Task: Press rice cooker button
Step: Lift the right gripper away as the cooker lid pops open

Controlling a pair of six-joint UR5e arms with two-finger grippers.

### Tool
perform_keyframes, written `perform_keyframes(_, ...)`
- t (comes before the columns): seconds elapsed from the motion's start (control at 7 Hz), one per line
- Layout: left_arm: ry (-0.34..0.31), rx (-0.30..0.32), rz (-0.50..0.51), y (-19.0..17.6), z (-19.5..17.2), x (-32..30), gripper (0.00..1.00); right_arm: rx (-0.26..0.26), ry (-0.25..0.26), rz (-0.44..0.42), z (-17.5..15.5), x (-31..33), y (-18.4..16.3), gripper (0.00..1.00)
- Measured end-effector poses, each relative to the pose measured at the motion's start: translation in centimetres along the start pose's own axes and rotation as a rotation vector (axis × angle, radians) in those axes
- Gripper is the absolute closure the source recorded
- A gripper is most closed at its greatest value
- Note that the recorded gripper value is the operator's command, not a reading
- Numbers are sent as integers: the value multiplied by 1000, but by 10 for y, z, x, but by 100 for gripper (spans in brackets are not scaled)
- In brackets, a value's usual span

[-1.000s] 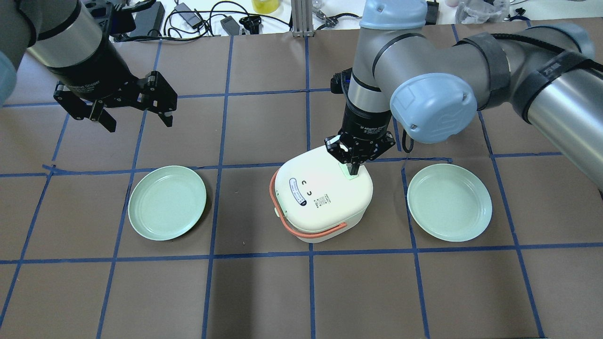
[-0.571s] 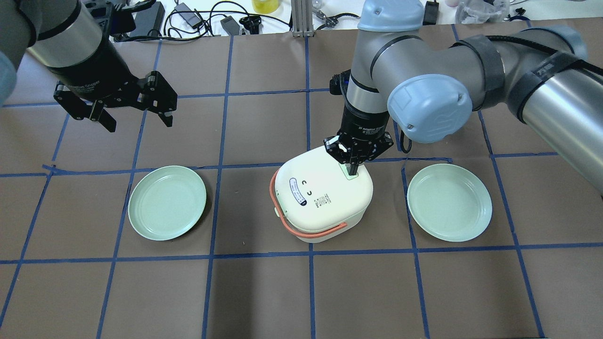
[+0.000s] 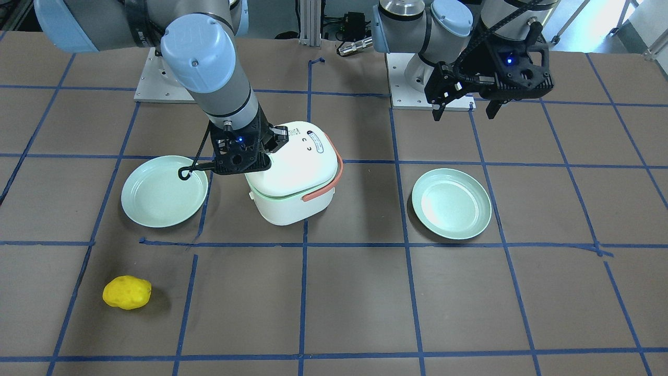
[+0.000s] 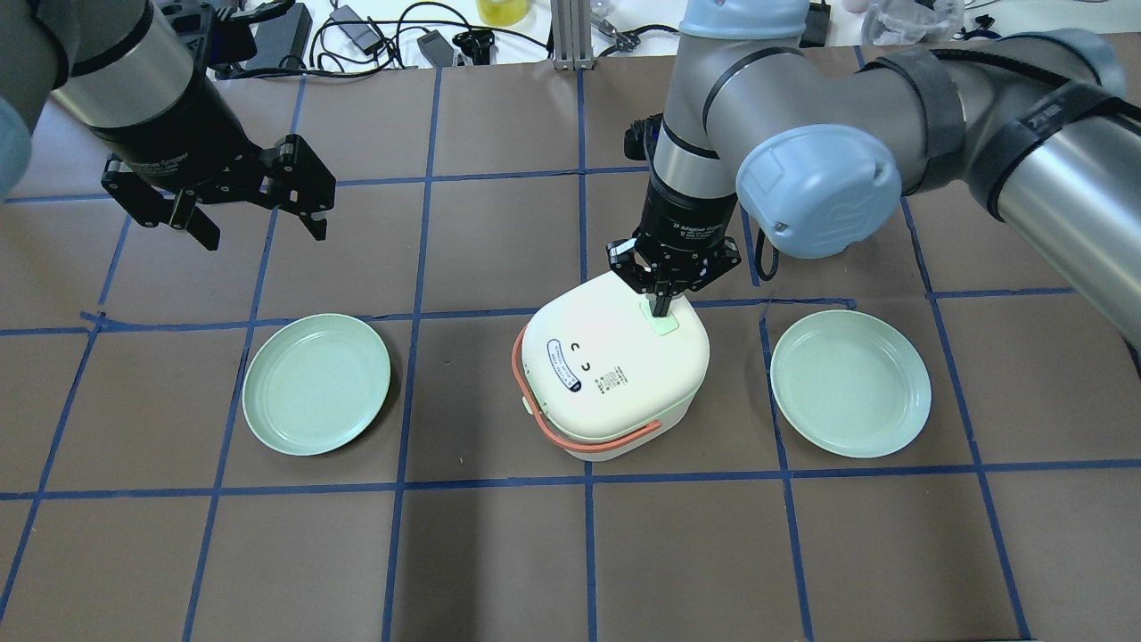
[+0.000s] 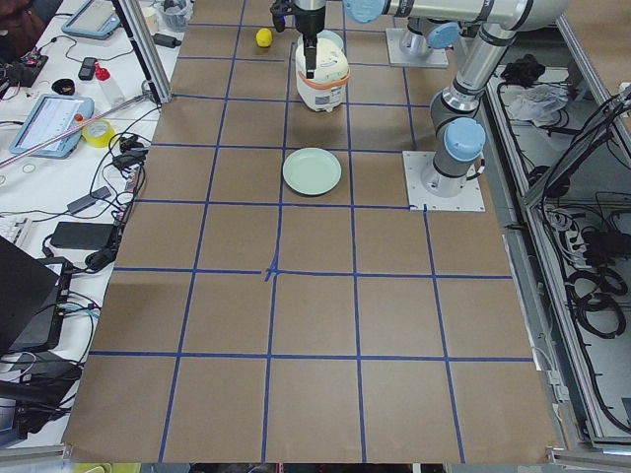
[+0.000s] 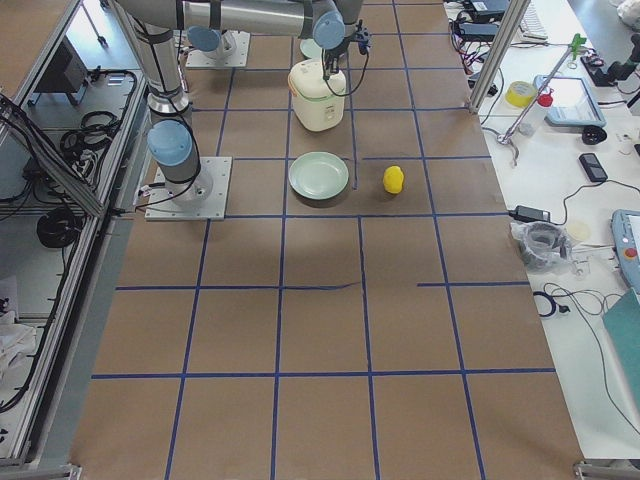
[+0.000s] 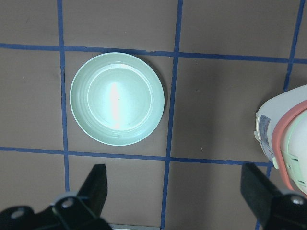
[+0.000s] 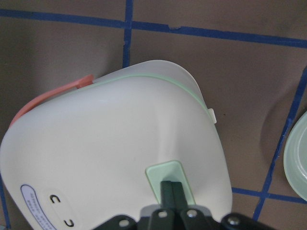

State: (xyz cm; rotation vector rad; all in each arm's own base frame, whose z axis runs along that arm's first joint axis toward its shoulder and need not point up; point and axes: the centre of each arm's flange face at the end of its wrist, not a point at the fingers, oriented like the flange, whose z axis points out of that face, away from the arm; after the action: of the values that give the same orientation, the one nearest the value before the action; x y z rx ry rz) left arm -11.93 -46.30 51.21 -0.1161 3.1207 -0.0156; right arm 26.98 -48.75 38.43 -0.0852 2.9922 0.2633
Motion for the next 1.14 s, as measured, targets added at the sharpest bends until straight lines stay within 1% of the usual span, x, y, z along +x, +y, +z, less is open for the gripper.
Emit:
perform_keyframes(0.14,0,0,0,0,0,0,0,37,-13,47,-24,-5,0,2)
perform_keyframes(0.43,0,0,0,0,0,0,0,118,-29,139,-89,-9,-1,0)
perform_keyframes(0.57,0,0,0,0,0,0,0,149,-34,164,-114,-6,-2,0)
perform_keyframes(0.71,0,0,0,0,0,0,0,174,-36,180,-130,4,-6,0)
perform_keyframes(0.86,0,0,0,0,0,0,0,194,-17,167,-139,21,-12,0)
perform_keyframes(1.14,0,0,0,0,0,0,0,225,48,47,-148,62,-25,0)
